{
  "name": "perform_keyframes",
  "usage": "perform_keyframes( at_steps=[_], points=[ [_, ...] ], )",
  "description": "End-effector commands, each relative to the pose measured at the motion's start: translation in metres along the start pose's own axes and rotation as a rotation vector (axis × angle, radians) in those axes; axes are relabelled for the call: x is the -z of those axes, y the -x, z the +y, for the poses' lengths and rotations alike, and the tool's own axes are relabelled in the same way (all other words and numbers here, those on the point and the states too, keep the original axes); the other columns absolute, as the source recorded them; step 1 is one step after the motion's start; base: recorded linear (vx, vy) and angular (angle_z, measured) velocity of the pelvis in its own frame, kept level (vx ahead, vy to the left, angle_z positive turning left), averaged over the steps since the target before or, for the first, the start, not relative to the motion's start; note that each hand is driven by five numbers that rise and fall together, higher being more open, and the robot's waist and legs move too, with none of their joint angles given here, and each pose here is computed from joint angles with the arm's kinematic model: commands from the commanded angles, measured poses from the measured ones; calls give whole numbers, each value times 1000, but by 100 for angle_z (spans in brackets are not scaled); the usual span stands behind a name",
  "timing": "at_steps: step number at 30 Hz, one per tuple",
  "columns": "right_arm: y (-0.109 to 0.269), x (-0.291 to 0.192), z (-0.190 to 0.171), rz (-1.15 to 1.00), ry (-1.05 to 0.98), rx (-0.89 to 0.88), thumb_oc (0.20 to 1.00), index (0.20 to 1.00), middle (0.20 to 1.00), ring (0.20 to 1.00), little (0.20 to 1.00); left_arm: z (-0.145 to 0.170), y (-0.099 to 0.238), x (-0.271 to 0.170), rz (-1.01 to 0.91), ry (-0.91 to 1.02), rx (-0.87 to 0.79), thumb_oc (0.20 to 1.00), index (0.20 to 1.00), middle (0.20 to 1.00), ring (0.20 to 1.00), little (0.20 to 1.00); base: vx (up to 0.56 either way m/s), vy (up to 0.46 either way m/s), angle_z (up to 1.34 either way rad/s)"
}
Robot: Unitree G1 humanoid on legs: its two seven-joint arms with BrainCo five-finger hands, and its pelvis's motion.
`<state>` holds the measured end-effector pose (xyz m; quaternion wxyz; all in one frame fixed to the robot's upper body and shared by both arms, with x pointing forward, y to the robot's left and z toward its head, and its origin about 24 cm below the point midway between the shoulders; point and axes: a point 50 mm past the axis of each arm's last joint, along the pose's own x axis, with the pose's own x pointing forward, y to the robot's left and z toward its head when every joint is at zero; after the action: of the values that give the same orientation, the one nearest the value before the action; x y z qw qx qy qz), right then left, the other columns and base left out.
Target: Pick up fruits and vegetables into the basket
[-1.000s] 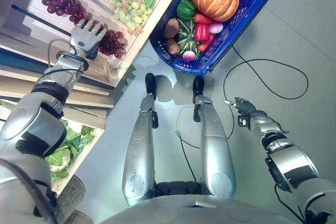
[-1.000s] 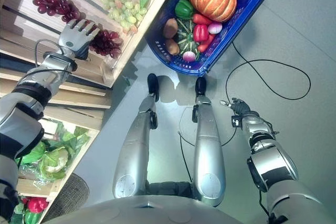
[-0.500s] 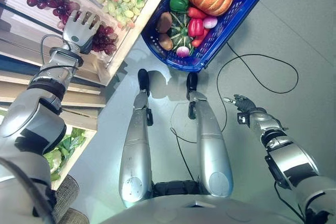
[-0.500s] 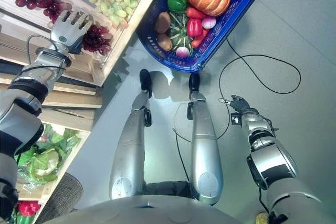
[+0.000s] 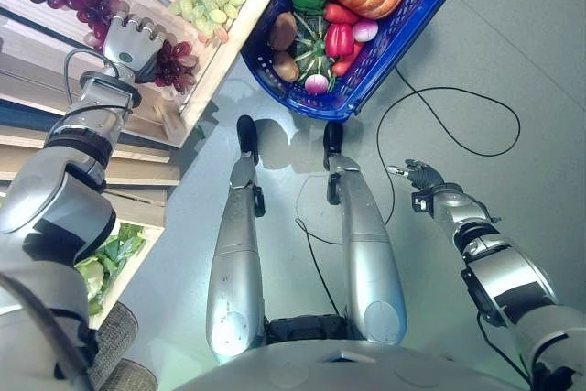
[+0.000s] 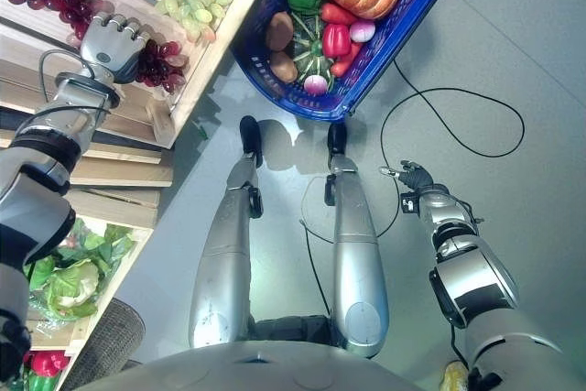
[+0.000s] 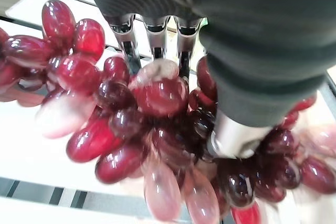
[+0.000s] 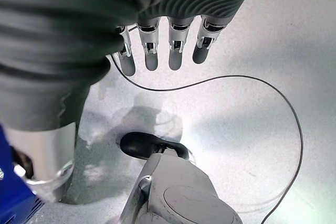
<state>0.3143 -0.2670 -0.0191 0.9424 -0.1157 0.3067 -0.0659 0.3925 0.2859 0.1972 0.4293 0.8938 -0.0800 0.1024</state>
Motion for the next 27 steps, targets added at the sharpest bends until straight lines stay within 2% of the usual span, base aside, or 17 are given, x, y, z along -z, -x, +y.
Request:
perform_keyframes(
  at_steps=[1,16,18,19,20,21,25,27],
  points=[
    [6,23,-20,54,6,49,1000,1000,1000,1000,1000,-11,6,17,102,-58,86,200,200,200,200,200,0,0,0],
    [5,20,-20,46,-2,51,1000,1000,1000,1000,1000,-23,13,18,156,27,142,200,200,200,200,200,0,0,0],
    [5,20,-21,45,-5,51,1000,1000,1000,1000,1000,-26,14,20,248,219,148,200,200,200,200,200,0,0,0],
    [5,20,-20,45,-11,48,1000,1000,1000,1000,1000,-27,15,23,350,438,146,200,200,200,200,200,0,0,0],
    [5,21,-19,45,-15,45,1000,1000,1000,1000,1000,-28,15,23,396,575,147,200,200,200,200,200,0,0,0],
    [5,21,-18,44,-17,44,1000,1000,1000,1000,1000,-28,16,24,422,640,139,200,200,200,200,200,0,0,0],
    [5,25,-11,22,-67,40,1000,1000,1000,1000,1000,-22,14,34,583,1285,5,200,200,200,200,200,12,-54,1],
    [6,25,-9,3,-87,41,1000,1000,1000,1000,1000,-20,15,36,593,1453,-56,200,200,200,200,200,12,-39,5]
  ],
)
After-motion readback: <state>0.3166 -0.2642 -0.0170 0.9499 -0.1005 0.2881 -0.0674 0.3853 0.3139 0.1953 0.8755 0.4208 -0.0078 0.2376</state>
